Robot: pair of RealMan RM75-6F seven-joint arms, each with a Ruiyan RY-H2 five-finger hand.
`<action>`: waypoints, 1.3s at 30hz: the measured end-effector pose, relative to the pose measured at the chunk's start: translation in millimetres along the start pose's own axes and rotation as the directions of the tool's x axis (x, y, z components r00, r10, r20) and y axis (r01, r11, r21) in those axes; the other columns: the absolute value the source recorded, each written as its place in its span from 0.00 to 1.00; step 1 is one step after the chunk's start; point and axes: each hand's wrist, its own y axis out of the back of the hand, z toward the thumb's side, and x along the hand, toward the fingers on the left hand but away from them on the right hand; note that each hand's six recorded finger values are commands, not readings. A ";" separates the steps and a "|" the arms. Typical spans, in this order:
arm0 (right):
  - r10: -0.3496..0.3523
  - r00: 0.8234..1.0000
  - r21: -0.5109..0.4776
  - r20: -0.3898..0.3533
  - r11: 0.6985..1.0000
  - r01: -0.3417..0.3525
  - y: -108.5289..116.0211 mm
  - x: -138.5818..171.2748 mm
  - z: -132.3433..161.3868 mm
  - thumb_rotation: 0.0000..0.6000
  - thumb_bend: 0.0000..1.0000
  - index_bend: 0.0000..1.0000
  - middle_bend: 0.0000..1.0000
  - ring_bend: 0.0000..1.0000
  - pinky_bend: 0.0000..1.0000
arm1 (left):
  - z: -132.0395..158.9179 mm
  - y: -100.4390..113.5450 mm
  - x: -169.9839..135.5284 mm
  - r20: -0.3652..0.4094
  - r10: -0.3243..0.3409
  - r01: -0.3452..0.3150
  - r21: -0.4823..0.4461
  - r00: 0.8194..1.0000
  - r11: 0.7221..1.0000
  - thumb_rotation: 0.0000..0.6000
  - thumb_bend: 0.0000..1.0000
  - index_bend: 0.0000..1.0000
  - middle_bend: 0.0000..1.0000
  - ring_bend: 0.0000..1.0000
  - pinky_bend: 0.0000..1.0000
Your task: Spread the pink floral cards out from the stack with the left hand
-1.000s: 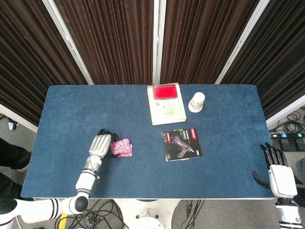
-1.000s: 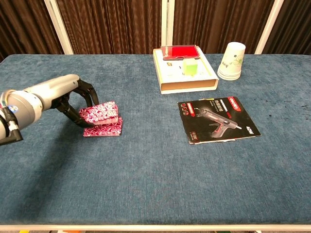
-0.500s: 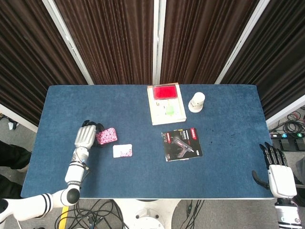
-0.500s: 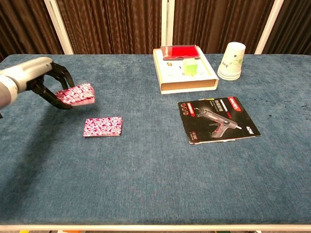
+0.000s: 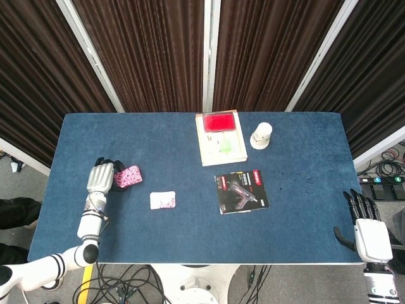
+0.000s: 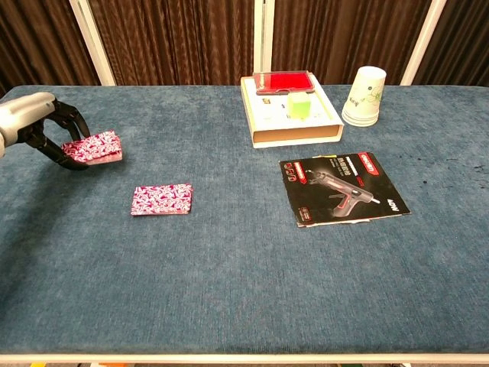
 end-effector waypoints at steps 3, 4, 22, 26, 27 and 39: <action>-0.004 1.000 0.001 -0.001 1.000 0.004 1.2 -0.1 0.4 1.00 0.23 0.00 0.00 0.00 0.00 | -2.2 -3.5 1.1 -0.001 -0.007 0.007 0.000 1.000 1.000 1.00 0.25 0.51 0.51 0.21 0.08; -0.006 1.000 0.001 -0.002 1.000 0.006 1.9 0.0 0.6 1.00 0.23 0.00 0.00 0.00 0.00 | -2.2 -4.4 1.2 0.001 -0.010 0.010 0.000 1.000 1.000 1.00 0.24 0.50 0.50 0.21 0.08; 0.001 1.000 0.001 0.007 1.000 -0.001 1.3 0.1 -1.5 1.00 0.23 0.00 0.00 0.00 0.00 | -13.9 -12.8 1.5 0.011 -0.044 0.044 0.021 0.999 0.999 1.00 0.15 0.27 0.37 0.16 0.07; 0.002 1.000 0.001 0.007 1.000 -0.002 1.3 0.3 -1.5 1.00 0.23 0.00 0.00 0.00 0.00 | -13.5 -11.9 0.3 0.020 -0.040 0.039 0.019 0.999 0.999 1.00 0.14 0.19 0.34 0.14 0.07; 0.002 1.000 0.001 0.007 1.000 -0.002 1.2 0.3 -1.4 1.00 0.23 0.00 0.00 0.00 0.00 | -12.8 -11.1 -0.1 0.023 -0.037 0.037 0.017 0.999 0.999 1.00 0.14 0.18 0.33 0.13 0.07; -0.024 1.000 -0.003 -0.005 1.000 0.024 8.6 1.9 0.6 1.00 0.23 0.00 0.00 0.00 0.00 | 12.4 1.6 -12.1 0.093 -0.019 0.019 -0.003 0.995 1.000 1.00 0.13 0.18 0.32 0.13 0.07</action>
